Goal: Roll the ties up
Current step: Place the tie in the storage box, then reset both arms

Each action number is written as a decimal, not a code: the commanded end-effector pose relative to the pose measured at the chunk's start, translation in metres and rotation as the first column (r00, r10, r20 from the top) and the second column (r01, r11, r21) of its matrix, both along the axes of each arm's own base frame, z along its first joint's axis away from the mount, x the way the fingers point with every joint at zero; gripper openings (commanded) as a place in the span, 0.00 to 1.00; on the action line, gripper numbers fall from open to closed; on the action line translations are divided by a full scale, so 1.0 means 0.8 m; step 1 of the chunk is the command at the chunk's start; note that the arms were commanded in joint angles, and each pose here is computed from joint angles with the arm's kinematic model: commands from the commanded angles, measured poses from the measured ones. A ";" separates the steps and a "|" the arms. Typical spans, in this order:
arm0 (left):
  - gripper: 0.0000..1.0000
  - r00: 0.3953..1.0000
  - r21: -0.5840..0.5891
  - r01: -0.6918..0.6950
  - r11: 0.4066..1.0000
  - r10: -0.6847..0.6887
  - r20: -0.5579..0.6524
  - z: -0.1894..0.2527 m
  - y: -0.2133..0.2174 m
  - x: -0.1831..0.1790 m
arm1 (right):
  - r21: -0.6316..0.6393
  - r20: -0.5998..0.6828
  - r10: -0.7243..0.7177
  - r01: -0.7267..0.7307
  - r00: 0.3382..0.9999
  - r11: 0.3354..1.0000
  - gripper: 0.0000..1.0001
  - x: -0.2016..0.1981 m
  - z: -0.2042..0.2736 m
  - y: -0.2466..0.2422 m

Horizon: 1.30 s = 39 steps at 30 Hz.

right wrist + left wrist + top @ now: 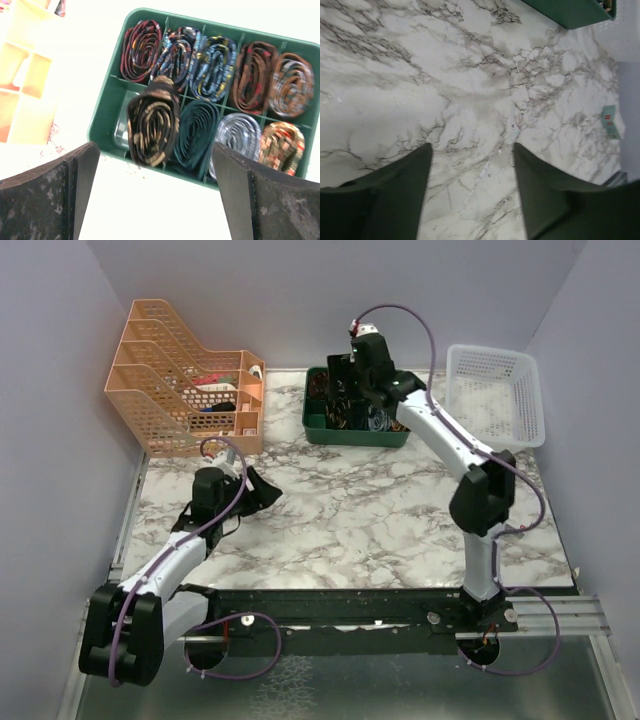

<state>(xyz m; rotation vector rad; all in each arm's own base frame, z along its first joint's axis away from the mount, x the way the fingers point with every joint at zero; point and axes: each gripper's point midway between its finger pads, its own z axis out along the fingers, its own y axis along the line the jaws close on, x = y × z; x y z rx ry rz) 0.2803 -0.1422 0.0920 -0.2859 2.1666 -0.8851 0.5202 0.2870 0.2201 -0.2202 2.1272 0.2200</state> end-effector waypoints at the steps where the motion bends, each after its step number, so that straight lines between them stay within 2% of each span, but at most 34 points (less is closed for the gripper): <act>1: 0.86 0.996 0.070 -0.059 0.996 0.053 0.078 0.033 0.020 0.009 | 0.052 0.160 -0.028 0.019 0.987 0.998 1.00 -0.042 0.082 -0.038; 2: 0.92 0.994 0.085 -0.069 0.994 0.061 0.095 0.041 0.024 0.010 | 0.059 0.185 -0.051 0.041 0.981 0.997 1.00 -0.054 0.090 -0.052; 4: 0.96 0.989 0.104 -0.105 0.989 0.093 0.114 0.055 0.032 0.013 | 0.067 0.223 -0.097 0.084 0.970 0.994 1.00 -0.078 0.100 -0.080; 9: 0.99 0.978 0.155 -0.184 0.971 0.166 0.123 0.084 0.053 0.013 | 0.052 0.222 -0.192 0.185 0.956 0.981 1.00 -0.144 0.083 -0.148; 11: 0.99 0.981 0.185 -0.163 0.969 0.139 0.137 0.095 0.054 0.012 | 0.068 0.227 -0.217 0.207 0.949 0.976 1.00 -0.169 0.078 -0.169; 15: 0.99 0.980 0.247 -0.175 0.953 0.145 0.138 0.118 0.064 0.015 | 0.019 0.216 -0.301 0.304 0.929 0.952 1.00 -0.192 0.062 -0.214; 22: 0.99 0.940 0.373 -0.306 0.876 0.214 0.267 0.171 0.107 0.028 | 0.080 0.087 -0.372 0.366 0.924 0.927 1.00 -0.200 0.057 -0.280; 26: 0.99 0.926 0.399 -0.323 0.858 0.199 0.320 0.198 0.114 0.027 | 0.158 0.047 -0.351 0.340 0.935 0.927 1.00 -0.208 0.055 -0.293; 32: 0.99 0.902 0.421 -0.354 0.835 0.187 0.389 0.223 0.125 0.016 | 0.154 0.087 -0.245 0.230 0.966 0.961 1.00 -0.220 0.058 -0.279; 39: 0.99 0.893 0.442 -0.364 0.820 0.172 0.416 0.223 0.132 0.002 | 0.186 0.121 -0.125 0.101 0.985 0.977 1.00 -0.224 0.065 -0.254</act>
